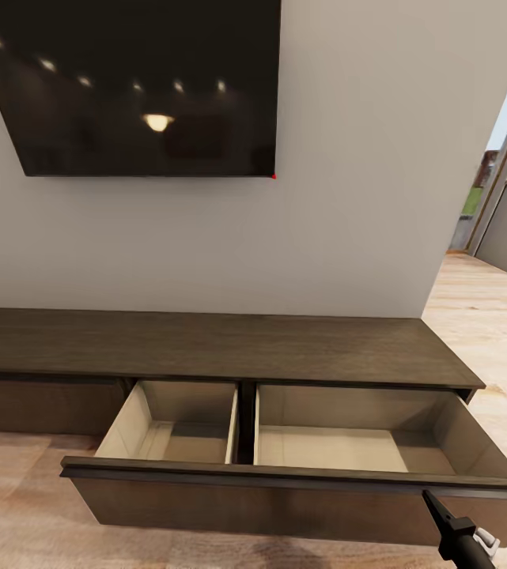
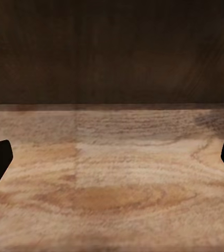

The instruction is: Place each of the two pumpkins and all three candles from the living room inside a cabinet in the living room (use any cabinet), then make sure every cabinet is closed, and position the cauldron so it is next to a table in the living room.

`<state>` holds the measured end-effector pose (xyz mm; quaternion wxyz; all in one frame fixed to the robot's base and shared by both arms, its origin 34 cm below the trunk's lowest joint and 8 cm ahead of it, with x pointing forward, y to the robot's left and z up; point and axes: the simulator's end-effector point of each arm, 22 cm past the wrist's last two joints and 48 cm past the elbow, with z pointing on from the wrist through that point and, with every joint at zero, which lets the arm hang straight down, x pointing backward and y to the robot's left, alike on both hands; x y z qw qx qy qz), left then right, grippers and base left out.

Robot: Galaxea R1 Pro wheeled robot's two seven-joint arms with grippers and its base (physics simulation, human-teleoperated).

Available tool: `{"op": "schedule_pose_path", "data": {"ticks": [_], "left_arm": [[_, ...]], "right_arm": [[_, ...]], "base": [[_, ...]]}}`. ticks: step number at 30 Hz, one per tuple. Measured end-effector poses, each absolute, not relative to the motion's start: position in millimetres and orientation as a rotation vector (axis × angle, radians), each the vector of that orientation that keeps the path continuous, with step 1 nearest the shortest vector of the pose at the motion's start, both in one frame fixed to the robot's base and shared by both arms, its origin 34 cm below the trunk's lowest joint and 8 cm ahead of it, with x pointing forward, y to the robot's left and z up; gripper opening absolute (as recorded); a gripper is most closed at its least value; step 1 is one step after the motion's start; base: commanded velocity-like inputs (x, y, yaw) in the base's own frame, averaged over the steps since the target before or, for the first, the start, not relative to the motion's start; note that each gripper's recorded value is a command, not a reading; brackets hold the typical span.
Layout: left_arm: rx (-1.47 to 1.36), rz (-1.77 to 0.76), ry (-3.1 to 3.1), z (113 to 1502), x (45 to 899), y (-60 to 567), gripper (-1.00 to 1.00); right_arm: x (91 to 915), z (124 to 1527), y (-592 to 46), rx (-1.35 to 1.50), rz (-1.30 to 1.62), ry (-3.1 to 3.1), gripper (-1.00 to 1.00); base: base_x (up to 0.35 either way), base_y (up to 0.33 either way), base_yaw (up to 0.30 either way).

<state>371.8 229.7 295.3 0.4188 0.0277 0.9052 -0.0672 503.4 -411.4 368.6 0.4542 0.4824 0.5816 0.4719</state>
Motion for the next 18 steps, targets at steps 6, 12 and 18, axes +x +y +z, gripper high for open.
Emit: {"op": "schedule_pose_path", "data": {"ticks": [6, 12, 18], "left_arm": [[0.069, -0.169, 2.270, 295.4, 371.8, 229.7, 1.00], [0.070, -0.169, 2.271, 295.2, 371.8, 229.6, 1.00], [0.070, -0.170, 2.270, 295.4, 371.9, 229.3, 1.00]], "right_arm": [[503.4, 368.6, -411.4, 1.190, 1.164, 1.435, -1.00], [503.6, 368.5, -411.0, 1.189, 1.165, 1.437, -1.00], [503.4, 368.6, -410.8, 1.189, 1.166, 1.437, -1.00]], "base": [[-0.001, 0.000, 0.000], [-0.101, 0.000, 0.000], [-0.031, 0.000, 0.000]]}}
